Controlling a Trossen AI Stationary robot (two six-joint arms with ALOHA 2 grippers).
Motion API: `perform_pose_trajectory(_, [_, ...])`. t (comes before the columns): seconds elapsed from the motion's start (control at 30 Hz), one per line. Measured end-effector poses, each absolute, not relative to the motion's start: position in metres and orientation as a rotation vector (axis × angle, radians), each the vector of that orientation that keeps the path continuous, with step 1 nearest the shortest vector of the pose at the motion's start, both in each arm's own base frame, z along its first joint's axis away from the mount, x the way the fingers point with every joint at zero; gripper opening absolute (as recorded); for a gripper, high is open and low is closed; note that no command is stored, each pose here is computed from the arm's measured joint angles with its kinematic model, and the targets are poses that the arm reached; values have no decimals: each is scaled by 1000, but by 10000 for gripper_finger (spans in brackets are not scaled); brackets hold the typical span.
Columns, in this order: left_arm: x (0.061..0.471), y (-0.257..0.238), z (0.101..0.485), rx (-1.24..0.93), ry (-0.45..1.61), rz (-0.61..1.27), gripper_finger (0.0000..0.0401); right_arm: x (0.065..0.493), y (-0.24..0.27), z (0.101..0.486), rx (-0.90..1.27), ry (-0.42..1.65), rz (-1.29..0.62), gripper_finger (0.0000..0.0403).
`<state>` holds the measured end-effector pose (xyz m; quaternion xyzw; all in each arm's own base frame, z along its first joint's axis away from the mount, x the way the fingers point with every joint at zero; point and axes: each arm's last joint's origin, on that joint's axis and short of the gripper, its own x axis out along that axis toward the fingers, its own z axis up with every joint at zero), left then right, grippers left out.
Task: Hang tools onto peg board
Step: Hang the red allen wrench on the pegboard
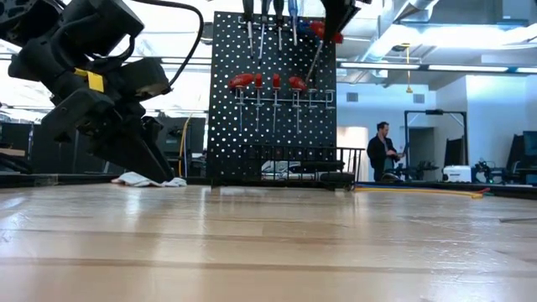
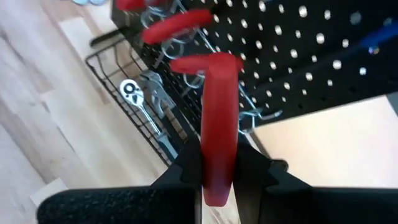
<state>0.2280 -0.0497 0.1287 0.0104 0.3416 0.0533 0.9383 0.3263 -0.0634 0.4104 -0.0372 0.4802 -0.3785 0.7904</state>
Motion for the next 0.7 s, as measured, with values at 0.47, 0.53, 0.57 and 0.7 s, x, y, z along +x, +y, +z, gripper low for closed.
perform_pose_trajectory(0.47, [228, -50, 129, 19, 698, 110, 125, 317, -97, 404, 12, 1150, -760, 47])
perform_pose_trajectory(0.53, [228, -50, 129, 19, 698, 110, 125, 316, -102, 403, 8, 1164, -733, 47])
perform_pose_trajectory(0.57, [228, -50, 129, 19, 698, 110, 125, 315, -105, 403, 2, 1171, -723, 47])
perform_pose_trajectory(0.7, [228, -50, 129, 19, 698, 110, 125, 313, -118, 404, 6, 1175, -652, 47])
